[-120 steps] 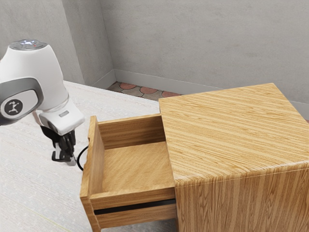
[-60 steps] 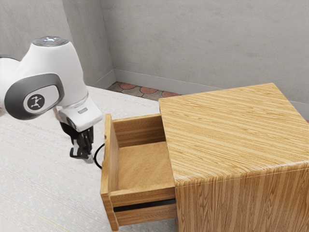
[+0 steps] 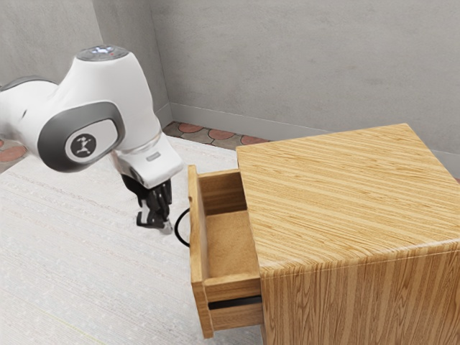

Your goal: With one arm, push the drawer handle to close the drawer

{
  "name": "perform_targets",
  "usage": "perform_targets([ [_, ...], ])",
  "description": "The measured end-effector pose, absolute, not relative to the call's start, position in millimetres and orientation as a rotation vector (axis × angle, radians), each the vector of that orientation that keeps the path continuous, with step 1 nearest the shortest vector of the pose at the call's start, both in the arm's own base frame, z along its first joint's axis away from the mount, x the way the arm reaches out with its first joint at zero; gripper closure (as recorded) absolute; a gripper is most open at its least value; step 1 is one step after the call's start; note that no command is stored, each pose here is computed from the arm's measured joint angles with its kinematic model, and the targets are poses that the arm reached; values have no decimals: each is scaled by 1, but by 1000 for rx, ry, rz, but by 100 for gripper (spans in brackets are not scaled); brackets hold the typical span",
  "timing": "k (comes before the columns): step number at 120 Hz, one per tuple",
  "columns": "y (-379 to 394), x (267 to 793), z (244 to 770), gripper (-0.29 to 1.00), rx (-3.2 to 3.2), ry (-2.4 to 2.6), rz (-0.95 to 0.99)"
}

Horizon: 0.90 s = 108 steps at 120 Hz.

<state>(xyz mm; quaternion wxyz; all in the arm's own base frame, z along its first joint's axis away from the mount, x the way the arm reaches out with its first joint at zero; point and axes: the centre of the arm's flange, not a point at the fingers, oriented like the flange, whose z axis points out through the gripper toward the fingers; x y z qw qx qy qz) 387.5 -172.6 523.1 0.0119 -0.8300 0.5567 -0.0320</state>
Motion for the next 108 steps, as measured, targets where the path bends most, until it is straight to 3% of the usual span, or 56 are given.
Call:
perform_targets([
  [108,-220,421,531,79,-2545,1820,-172],
])
